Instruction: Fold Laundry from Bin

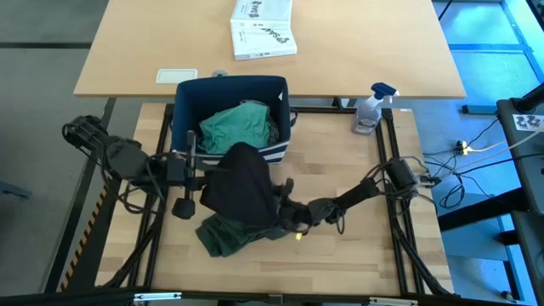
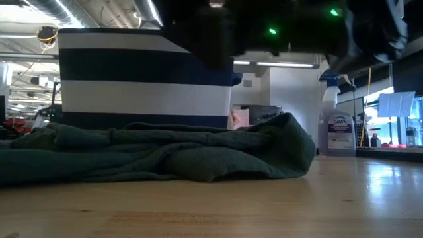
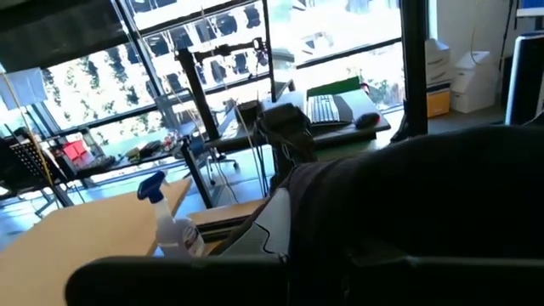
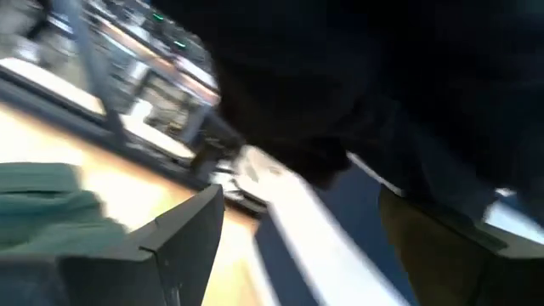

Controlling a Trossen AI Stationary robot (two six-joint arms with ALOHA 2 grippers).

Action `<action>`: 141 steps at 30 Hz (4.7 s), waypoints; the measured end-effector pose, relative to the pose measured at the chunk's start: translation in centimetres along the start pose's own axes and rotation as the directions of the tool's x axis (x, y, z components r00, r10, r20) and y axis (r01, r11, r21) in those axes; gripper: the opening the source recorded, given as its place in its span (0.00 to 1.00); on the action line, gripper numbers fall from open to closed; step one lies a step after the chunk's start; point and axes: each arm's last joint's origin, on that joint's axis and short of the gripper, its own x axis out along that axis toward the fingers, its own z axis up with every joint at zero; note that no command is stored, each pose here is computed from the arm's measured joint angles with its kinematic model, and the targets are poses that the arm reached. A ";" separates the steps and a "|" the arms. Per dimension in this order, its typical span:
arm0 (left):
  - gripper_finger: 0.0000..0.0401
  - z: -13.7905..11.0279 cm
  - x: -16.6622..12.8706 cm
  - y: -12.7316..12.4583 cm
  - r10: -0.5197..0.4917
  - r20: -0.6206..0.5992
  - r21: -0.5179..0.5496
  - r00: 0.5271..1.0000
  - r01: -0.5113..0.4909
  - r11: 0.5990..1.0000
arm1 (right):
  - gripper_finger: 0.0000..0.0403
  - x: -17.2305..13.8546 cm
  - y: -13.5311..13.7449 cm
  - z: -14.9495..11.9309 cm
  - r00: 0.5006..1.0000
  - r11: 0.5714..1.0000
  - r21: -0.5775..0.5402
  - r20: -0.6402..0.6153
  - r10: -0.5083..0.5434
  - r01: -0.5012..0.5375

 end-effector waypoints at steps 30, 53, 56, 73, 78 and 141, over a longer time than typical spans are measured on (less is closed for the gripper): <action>0.03 1.4 -1.0 1.2 0.035 -0.024 0.014 0.999 -0.035 0.999 | 0.91 0.4 -3.7 -0.6 0.979 0.994 -0.005 0.173 -0.108 0.110; 0.03 1.7 -1.5 1.7 0.075 -0.050 -0.004 0.996 -0.075 0.997 | 0.91 1.0 -3.9 0.1 0.974 0.954 -0.226 0.154 -0.167 0.199; 0.03 1.7 -1.5 1.7 0.075 -0.050 -0.005 0.996 -0.075 0.997 | 0.91 1.6 -4.2 0.9 0.967 0.942 -0.250 0.180 -0.181 0.223; 0.03 1.9 -1.5 1.7 0.078 -0.030 -0.018 0.996 -0.079 0.997 | 0.91 4.7 -2.8 2.4 0.992 0.950 -0.313 0.123 0.033 0.007; 0.03 2.0 -1.5 1.7 0.079 -0.026 -0.018 0.997 -0.079 0.997 | 0.91 4.9 -2.5 2.4 0.990 0.954 -0.297 0.117 0.083 -0.045; 0.03 -1.1 -4.8 5.3 0.395 -0.264 0.062 0.880 -0.393 0.917 | 0.04 3.8 -13.3 17.4 0.835 0.851 -0.303 -0.229 -0.501 0.428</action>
